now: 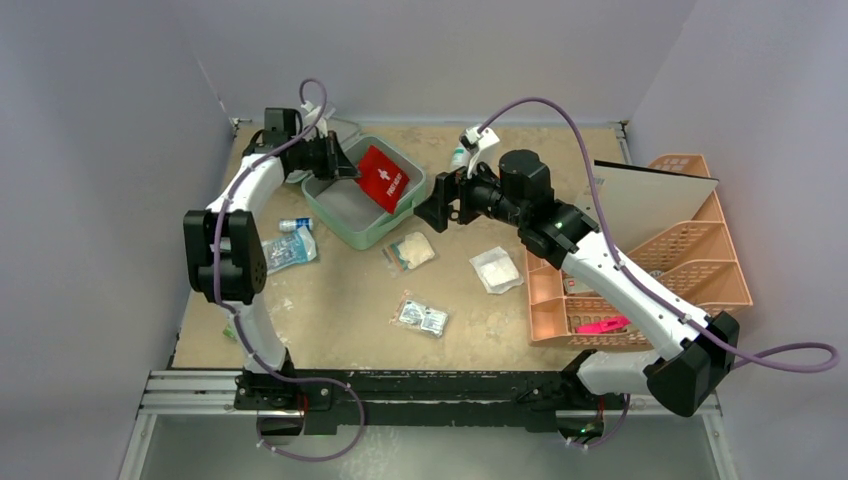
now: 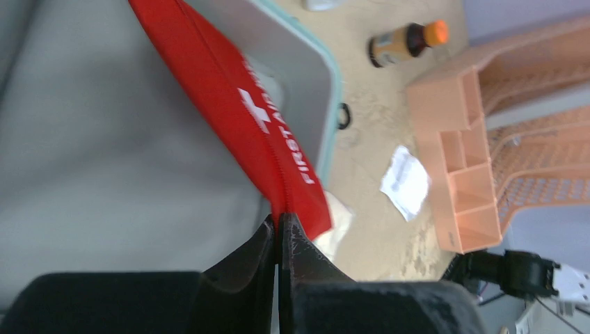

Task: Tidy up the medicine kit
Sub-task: Place the medicine pouch inside the medicine box.

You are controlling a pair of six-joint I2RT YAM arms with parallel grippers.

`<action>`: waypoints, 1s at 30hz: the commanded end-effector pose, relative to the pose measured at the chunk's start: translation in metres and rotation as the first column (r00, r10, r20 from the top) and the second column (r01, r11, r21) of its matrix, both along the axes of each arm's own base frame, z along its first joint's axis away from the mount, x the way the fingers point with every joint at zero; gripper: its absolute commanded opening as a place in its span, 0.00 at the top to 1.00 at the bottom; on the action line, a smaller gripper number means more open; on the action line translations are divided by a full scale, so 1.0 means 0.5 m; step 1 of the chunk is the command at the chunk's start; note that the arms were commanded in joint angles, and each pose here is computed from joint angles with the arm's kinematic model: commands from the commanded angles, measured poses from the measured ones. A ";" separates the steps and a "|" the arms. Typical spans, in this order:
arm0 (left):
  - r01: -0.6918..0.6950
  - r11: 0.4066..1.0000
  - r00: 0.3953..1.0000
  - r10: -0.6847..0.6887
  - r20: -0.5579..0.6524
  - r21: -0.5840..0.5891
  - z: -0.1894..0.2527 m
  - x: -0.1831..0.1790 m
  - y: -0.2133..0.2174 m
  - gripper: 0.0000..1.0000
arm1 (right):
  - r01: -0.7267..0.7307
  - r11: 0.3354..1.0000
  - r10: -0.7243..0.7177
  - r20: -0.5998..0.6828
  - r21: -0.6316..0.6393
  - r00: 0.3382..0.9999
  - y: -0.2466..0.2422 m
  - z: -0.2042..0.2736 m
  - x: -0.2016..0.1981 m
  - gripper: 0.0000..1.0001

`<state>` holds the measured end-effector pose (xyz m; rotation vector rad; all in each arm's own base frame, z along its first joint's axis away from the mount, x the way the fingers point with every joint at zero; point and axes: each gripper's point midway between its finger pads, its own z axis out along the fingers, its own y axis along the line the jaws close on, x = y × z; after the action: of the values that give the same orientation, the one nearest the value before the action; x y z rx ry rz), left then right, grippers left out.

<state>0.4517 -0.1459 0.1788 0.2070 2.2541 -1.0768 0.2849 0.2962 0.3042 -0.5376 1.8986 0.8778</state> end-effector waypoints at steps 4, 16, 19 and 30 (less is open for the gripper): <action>-0.067 0.973 0.996 0.079 -0.047 0.221 -0.090 0.049 0.080 1.00 | 0.008 1.000 -0.008 0.038 0.008 0.999 -0.012 0.030 -0.008 0.01; -0.143 0.901 0.987 0.163 -0.013 0.410 -0.150 0.093 0.148 1.00 | -0.003 1.000 0.003 0.039 0.006 0.999 -0.010 0.031 -0.010 0.01; -0.171 0.884 0.983 0.186 0.007 0.435 -0.157 0.106 0.161 1.00 | 0.006 1.000 -0.006 0.042 0.001 0.999 -0.013 0.029 -0.008 0.01; -0.239 0.855 0.969 0.237 0.061 0.460 -0.165 0.140 0.180 0.99 | 0.011 1.000 -0.011 0.044 0.000 0.999 -0.013 0.032 -0.005 0.01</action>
<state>0.5006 -0.0582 0.0884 0.1073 2.4926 -0.4424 0.2833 0.2924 0.2962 -0.5437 1.9322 0.8540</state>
